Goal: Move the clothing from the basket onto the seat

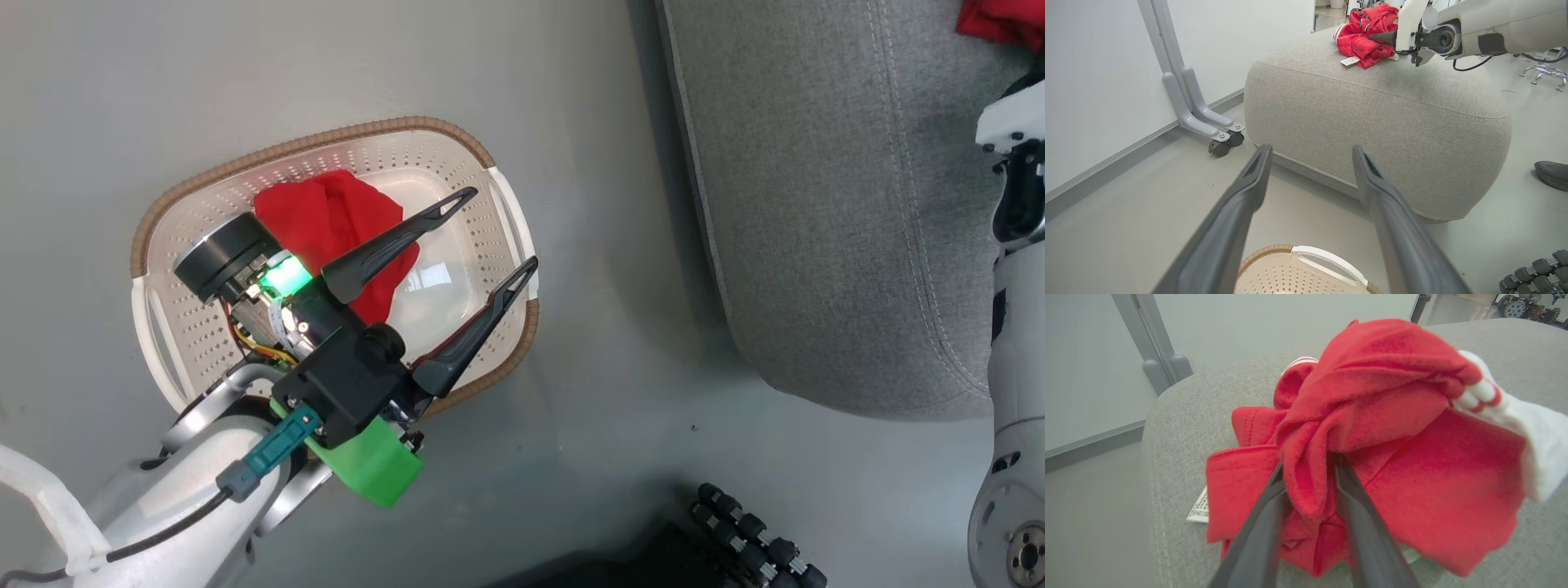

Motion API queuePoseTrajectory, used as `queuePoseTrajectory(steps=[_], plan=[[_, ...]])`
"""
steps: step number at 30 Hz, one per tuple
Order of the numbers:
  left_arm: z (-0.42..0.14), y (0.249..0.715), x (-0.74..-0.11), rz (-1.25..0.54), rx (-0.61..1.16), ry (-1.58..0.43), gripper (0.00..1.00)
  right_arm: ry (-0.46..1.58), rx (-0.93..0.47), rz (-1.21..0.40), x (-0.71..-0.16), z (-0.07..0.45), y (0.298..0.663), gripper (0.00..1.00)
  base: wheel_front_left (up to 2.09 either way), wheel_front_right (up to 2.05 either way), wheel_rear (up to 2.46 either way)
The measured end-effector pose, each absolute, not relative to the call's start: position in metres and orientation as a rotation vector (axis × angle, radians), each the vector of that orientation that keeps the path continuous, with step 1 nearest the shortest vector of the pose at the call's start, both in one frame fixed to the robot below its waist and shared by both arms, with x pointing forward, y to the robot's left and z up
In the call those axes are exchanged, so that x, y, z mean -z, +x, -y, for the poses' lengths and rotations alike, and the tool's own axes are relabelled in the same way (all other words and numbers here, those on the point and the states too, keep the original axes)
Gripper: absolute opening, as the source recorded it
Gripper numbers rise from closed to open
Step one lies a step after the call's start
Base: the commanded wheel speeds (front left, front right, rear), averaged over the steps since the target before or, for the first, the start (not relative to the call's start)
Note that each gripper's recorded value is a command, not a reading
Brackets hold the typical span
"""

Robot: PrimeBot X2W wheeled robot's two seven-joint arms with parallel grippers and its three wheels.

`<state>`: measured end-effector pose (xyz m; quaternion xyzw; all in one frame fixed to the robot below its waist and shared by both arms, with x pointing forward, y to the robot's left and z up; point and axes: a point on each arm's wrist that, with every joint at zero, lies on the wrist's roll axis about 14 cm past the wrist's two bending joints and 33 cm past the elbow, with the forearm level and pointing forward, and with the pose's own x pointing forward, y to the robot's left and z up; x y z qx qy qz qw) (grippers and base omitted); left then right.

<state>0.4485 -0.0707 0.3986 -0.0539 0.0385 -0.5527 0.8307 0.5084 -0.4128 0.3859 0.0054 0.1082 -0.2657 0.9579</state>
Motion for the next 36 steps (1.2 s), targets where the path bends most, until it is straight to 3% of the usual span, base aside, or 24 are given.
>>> queuePoseTrajectory(steps=[11, 19, 26, 36], plan=[[0.073, 0.429, -0.43, -0.07, 1.112, -0.139, 1.0, -0.021, 0.543, -0.166, -0.421, 0.403, 0.442, 1.0, 0.0, 0.0, 0.0], [0.056, 0.422, -0.455, -0.053, 0.979, -0.133, 1.0, -0.044, 0.447, -0.055, -0.464, 0.365, 0.416, 1.0, 0.0, 0.0, 0.0], [0.014, 0.43, -0.472, -0.031, 0.768, -0.115, 1.0, -0.028, 0.312, 0.038, -0.493, 0.315, 0.41, 1.0, 0.0, 0.0, 0.0], [-0.096, 0.436, -0.489, -0.003, 0.371, -0.075, 1.0, 0.067, 0.074, 0.069, -0.509, 0.229, 0.416, 1.0, 0.0, 0.0, 0.0]])
